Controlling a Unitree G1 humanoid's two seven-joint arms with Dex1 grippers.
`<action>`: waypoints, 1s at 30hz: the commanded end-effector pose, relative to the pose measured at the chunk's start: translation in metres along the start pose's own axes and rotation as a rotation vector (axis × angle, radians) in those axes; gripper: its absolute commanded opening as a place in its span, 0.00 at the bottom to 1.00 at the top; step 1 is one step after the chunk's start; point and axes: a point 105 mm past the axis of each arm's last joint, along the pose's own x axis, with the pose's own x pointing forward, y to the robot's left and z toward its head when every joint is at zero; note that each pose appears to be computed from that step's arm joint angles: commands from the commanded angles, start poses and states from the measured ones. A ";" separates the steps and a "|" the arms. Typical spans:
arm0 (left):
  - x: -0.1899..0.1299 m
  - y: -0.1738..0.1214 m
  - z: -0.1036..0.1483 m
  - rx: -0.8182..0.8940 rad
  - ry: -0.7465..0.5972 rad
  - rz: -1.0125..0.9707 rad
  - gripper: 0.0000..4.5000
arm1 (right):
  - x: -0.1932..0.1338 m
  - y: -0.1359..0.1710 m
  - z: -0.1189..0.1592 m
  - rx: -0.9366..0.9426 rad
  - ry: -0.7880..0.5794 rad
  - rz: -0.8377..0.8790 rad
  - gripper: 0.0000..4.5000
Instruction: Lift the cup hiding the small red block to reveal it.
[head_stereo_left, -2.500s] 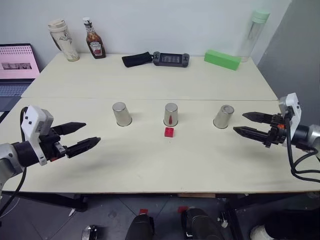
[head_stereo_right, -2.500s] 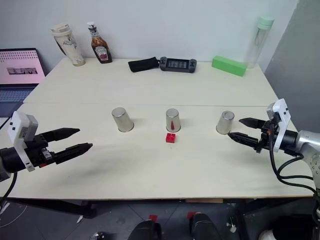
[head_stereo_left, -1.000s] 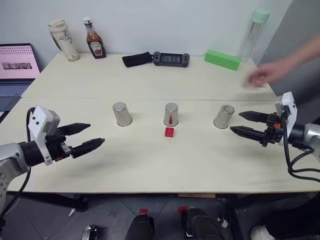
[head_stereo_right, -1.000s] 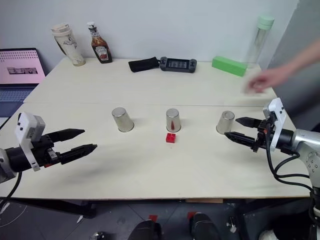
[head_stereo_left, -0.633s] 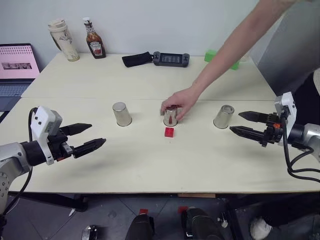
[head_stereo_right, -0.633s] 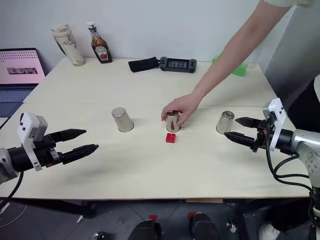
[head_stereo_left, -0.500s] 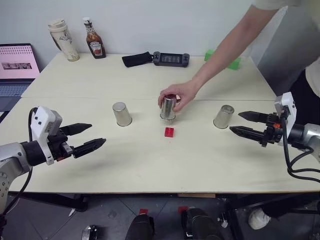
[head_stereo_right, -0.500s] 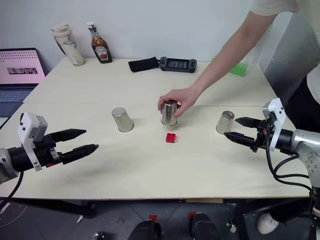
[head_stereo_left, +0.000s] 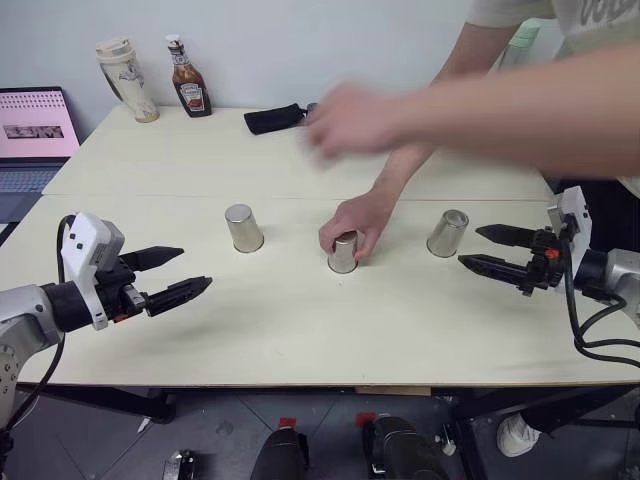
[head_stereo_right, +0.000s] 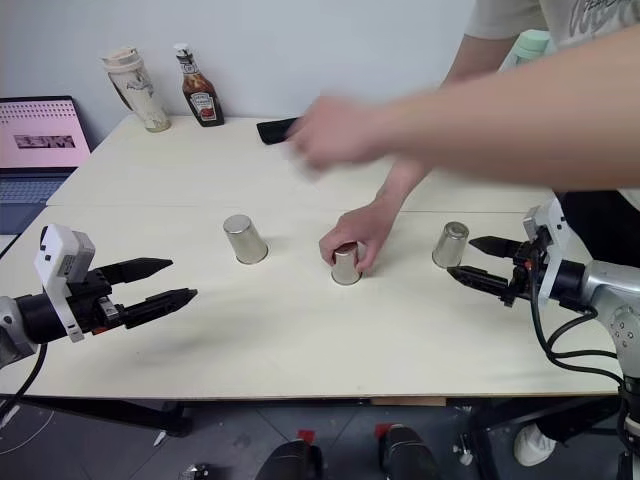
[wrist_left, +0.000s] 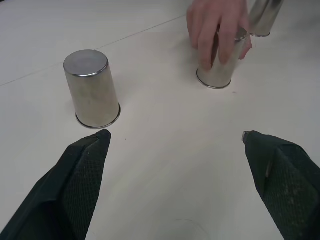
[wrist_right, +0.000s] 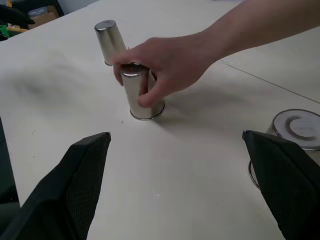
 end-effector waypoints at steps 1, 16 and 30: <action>-0.001 -0.003 0.011 0.051 -0.012 -0.002 1.00 | 0.000 0.005 0.010 -0.035 -0.026 0.014 1.00; -0.002 -0.003 0.009 0.048 -0.007 0.001 1.00 | 0.004 0.003 0.010 -0.039 -0.022 0.009 1.00; -0.001 -0.001 0.005 0.048 0.007 0.003 1.00 | 0.005 0.001 0.011 -0.054 -0.020 0.004 1.00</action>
